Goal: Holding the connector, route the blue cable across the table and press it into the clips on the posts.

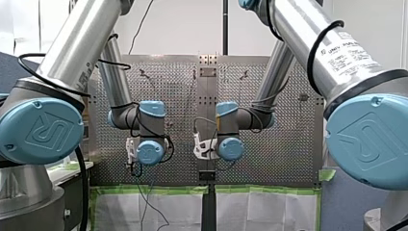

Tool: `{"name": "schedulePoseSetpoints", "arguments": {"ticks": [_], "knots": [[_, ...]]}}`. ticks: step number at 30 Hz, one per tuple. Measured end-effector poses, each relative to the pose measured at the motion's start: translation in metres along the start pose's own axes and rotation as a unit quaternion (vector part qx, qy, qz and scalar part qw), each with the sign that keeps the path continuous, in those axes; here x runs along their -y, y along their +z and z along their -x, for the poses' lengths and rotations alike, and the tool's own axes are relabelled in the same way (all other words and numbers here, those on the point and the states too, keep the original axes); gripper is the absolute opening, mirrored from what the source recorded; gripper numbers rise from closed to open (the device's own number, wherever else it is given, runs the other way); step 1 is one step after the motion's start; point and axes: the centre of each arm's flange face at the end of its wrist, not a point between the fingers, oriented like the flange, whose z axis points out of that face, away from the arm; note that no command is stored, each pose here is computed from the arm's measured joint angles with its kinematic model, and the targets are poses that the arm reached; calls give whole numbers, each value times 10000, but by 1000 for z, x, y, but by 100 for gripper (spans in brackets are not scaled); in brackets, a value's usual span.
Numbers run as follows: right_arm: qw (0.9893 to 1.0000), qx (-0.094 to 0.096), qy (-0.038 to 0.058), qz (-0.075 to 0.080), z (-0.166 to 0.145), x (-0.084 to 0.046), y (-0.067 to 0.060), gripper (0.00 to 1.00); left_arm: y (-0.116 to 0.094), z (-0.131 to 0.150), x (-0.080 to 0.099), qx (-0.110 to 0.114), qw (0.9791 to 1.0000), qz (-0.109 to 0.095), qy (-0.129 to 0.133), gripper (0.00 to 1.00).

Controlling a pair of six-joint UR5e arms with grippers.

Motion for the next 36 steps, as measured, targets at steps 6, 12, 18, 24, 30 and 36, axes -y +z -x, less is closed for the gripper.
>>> {"name": "schedulePoseSetpoints", "arguments": {"ticks": [6, 12, 18, 24, 30, 36], "knots": [[9997, 227, -82, -45, 2, 0, -5, 0, -3, 1, -1, -20, 10000, 10, 40, 0], [9999, 150, 60, -45, -24, 2, -2, 0, -14, 8, -10, -105, 9995, 200, 203, 0], [9993, 109, 306, -158, -48, -1, -3, 0, -11, 21, -19, -103, 9983, 505, 261, 0], [9975, -110, 588, -376, -88, -1, 3, 0, -3, 40, -28, -40, 9958, 876, 276, 0], [9944, -426, 718, -653, -139, 2, 9, 0, 10, 65, -31, 104, 9922, 1221, 213, 0], [9894, -831, 865, -821, -187, 5, 11, 0, 22, 90, -28, 252, 9908, 1331, 73, 0]]}}
